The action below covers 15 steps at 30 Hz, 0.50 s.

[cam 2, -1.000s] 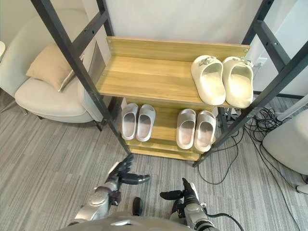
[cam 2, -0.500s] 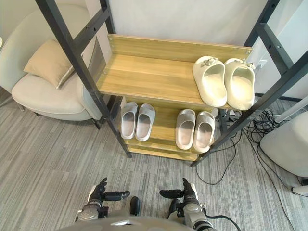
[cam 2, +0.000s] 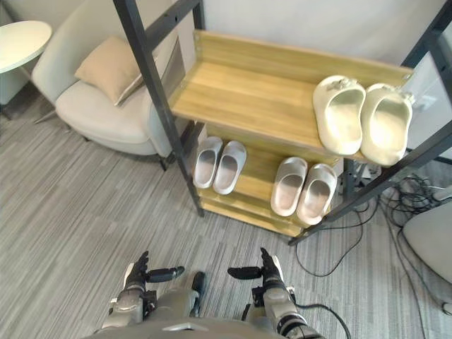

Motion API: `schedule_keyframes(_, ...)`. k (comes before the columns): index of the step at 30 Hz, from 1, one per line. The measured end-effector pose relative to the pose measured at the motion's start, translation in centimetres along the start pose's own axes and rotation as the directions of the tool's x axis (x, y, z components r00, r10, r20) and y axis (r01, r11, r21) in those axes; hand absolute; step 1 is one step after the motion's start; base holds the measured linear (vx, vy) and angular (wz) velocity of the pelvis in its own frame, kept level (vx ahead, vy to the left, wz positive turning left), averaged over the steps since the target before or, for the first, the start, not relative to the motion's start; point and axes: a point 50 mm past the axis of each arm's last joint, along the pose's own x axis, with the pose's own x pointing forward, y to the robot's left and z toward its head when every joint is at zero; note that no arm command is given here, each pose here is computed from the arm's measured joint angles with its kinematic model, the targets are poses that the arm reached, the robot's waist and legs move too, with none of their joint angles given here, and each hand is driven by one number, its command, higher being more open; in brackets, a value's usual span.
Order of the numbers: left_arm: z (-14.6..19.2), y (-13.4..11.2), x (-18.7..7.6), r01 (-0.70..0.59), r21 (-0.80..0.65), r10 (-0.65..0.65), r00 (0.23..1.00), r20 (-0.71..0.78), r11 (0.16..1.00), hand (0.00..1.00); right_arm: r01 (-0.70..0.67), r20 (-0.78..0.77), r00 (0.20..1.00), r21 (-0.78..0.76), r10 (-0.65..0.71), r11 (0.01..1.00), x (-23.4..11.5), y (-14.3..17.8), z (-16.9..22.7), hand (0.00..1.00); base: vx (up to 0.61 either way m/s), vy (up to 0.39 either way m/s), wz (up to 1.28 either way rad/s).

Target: Organize the slippers on the shoe rack

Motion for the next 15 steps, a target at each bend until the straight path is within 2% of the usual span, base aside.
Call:
schedule_keyframes(4, -0.1, -1.4, -0.2, 0.027, -0.039, -0.027, 1.000, -0.005, 0.999, 1.00, 0.015, 0.007, 1.000, -0.024, -0.015, 1.000, 0.1, -0.6, 0.2, 1.00, -0.23, -0.149, 0.52)
schedule_keyframes(8, 0.6, -0.9, 0.3, 0.024, -0.008, -0.024, 1.000, 0.008, 1.000, 1.00, 0.076, -0.016, 0.997, 0.028, -0.075, 0.997, 0.2, -1.9, -0.2, 1.00, -0.12, -0.059, 1.02)
schedule_keyframes(11, -0.1, -1.2, 0.1, 0.033, 0.015, -0.033, 0.999, -0.013, 0.999, 1.00, 0.127, -0.051, 0.991, 0.019, -0.126, 0.992, -0.1, -3.8, -1.5, 1.00, -0.07, 0.094, 0.75)
schedule_keyframes(15, -0.5, -1.5, 0.0, 0.054, 0.070, -0.053, 0.998, -0.023, 0.996, 1.00, 0.127, -0.089, 0.989, 0.060, -0.122, 0.990, -0.4, -3.6, -2.4, 1.00, -0.07, 0.199, 1.17)
